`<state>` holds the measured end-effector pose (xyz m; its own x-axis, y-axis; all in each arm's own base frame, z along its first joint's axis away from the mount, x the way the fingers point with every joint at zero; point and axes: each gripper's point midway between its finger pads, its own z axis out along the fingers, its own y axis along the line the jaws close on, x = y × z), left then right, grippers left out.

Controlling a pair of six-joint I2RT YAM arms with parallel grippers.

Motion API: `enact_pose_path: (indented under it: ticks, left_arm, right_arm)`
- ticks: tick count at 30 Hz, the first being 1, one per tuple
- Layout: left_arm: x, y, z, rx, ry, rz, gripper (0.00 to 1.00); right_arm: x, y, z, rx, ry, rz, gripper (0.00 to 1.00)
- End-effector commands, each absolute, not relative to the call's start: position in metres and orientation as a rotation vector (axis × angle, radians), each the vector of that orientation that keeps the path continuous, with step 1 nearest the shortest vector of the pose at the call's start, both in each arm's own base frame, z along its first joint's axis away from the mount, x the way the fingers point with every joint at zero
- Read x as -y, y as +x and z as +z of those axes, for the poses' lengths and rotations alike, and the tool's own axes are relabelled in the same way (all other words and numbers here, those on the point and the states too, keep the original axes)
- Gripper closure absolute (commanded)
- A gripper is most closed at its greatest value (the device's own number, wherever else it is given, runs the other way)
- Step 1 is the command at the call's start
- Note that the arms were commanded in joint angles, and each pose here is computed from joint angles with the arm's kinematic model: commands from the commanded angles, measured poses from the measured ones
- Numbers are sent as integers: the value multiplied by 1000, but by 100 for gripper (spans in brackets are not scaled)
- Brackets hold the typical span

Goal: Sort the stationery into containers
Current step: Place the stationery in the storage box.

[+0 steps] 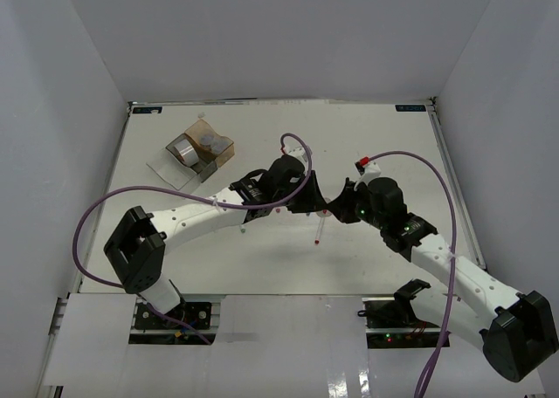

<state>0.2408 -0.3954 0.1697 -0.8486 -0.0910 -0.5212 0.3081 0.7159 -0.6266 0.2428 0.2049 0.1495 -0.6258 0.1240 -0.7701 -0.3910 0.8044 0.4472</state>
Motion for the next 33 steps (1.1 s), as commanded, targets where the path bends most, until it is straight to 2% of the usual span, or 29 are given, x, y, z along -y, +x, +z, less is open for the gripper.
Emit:
enact_pose_path:
  ticks: [1, 5, 6, 11, 12, 15, 16, 20, 24, 33]
  left_arm:
    - [405, 246, 192, -2325, 175, -1052, 57]
    - [405, 246, 191, -2325, 177, -1043, 79]
    - [404, 246, 190, -2326, 178, -1040, 85]
    - [397, 250, 184, -2324, 190, -979, 92]
    - [394, 249, 182, -2333, 191, -957, 93]
    - [378, 262, 181, -2323, 155, -863, 96]
    - [366, 268, 178, -2337, 134, -824, 97]
    - [327, 293, 175, -2346, 54, -718, 97]
    - [264, 327, 175, -2349, -96, -569, 97]
    - [130, 391, 188, -2317, -300, -191, 96]
  right_arm:
    - [-209, 244, 161, -2067, -194, 794, 87]
    - [-210, 246, 168, -2034, -195, 803, 80]
    - [-209, 246, 168, -2034, -193, 800, 72]
    - [-202, 247, 163, -2032, -196, 751, 48]
    - [-200, 248, 164, -2026, -195, 736, 38]
    - [-189, 249, 163, -2035, -194, 660, 25]
    - [-183, 251, 166, -2024, -184, 633, 17]
    - [-163, 255, 174, -2001, -200, 493, 3]
    - [-138, 257, 183, -1993, -203, 339, 10]
    - [-118, 253, 170, -1994, -209, 226, 10]
